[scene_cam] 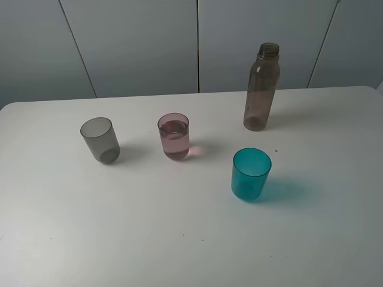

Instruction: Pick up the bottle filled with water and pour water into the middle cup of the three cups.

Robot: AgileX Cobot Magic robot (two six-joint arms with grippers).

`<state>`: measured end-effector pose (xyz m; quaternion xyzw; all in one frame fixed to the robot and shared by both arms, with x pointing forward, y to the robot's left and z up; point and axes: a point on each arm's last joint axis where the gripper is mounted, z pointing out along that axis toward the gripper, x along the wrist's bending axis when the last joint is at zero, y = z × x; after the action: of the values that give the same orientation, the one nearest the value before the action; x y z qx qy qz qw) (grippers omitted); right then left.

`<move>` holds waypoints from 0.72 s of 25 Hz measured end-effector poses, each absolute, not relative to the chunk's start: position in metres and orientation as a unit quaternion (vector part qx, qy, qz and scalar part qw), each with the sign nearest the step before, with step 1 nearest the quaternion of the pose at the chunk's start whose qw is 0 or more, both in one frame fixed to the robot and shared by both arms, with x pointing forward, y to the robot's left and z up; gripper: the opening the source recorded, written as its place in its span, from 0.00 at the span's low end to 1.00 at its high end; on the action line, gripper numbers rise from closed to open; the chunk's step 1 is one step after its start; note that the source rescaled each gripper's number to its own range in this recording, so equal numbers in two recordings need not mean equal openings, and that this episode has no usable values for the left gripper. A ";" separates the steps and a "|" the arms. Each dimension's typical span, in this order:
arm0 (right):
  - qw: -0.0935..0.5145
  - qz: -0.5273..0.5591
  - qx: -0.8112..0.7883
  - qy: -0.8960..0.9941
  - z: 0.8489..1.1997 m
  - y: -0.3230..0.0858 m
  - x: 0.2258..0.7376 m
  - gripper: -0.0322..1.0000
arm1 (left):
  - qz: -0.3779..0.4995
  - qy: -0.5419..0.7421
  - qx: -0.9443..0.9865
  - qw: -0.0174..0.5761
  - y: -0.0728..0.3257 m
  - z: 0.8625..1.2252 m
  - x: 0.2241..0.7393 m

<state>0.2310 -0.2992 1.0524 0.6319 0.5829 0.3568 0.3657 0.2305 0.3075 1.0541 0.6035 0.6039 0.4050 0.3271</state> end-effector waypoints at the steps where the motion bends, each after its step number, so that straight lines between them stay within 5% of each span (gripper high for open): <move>1: 0.366 0.357 0.632 0.583 1.052 -0.299 0.231 1.00 | 0.405 0.604 0.604 0.327 0.308 1.054 0.231; 18: 0.365 0.357 0.632 0.583 1.052 -0.299 0.231 1.00 | 0.405 0.604 0.604 0.327 0.308 1.054 0.231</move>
<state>0.2310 -0.2992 1.0524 0.6321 0.5826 0.3569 0.3655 0.2305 0.3075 1.0541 0.6035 0.6039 0.4050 0.3271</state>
